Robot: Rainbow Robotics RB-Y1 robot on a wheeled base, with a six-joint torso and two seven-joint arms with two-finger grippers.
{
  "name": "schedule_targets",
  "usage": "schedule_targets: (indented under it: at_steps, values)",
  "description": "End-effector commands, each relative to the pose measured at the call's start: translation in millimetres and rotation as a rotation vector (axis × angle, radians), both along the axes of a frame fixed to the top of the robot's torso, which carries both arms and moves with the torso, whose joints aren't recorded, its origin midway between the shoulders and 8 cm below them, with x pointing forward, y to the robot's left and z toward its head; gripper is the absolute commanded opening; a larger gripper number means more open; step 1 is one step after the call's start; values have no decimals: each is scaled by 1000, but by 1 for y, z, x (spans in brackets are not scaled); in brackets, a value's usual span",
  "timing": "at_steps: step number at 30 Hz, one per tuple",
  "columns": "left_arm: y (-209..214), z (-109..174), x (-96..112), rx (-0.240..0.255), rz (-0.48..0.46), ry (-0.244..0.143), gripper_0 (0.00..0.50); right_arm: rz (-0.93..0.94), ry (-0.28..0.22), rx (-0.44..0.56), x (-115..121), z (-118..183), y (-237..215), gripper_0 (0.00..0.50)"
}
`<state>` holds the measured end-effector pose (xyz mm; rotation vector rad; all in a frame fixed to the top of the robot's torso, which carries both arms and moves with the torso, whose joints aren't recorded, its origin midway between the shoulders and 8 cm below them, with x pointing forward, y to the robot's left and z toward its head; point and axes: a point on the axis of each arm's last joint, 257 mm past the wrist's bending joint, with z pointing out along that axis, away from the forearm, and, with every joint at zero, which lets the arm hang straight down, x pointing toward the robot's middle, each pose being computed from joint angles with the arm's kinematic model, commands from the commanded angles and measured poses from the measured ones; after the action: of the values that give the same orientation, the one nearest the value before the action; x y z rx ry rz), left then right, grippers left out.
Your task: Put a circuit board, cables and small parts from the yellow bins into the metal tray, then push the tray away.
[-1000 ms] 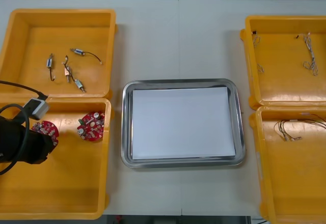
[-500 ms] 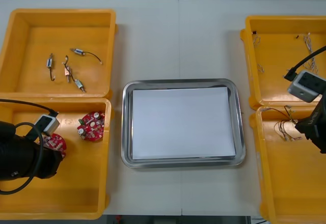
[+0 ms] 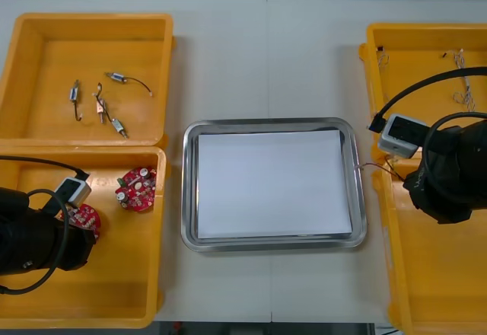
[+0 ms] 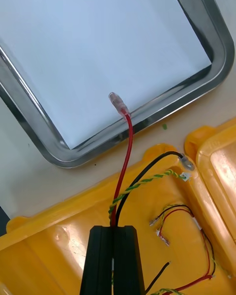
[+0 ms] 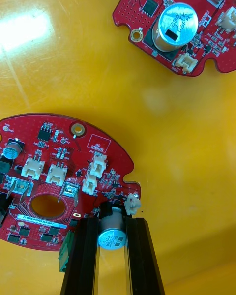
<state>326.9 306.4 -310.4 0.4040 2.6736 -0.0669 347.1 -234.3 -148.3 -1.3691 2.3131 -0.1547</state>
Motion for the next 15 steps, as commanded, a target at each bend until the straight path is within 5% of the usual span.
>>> schedule_targets:
  at_steps: [1, 3, 5, 6, 15]
  values:
    - [-6, -7, -7, -44, 63, 19, 16, -6, -39, -21, 7, 11, 0, 0]
    - [-5, -7, -7, -41, 64, 16, 196, -7, -42, -19, 8, 11, 1, 0]
    - [-5, -6, -5, -39, 63, 10, 459, -8, -40, -20, 8, 11, 0, 0]
    - [-4, -6, -5, -41, 66, 10, 500, -9, -38, -20, 8, 10, 0, 0]
    - [-4, 3, 6, -29, 58, -10, 500, -12, -28, -18, 7, 9, 0, 0]
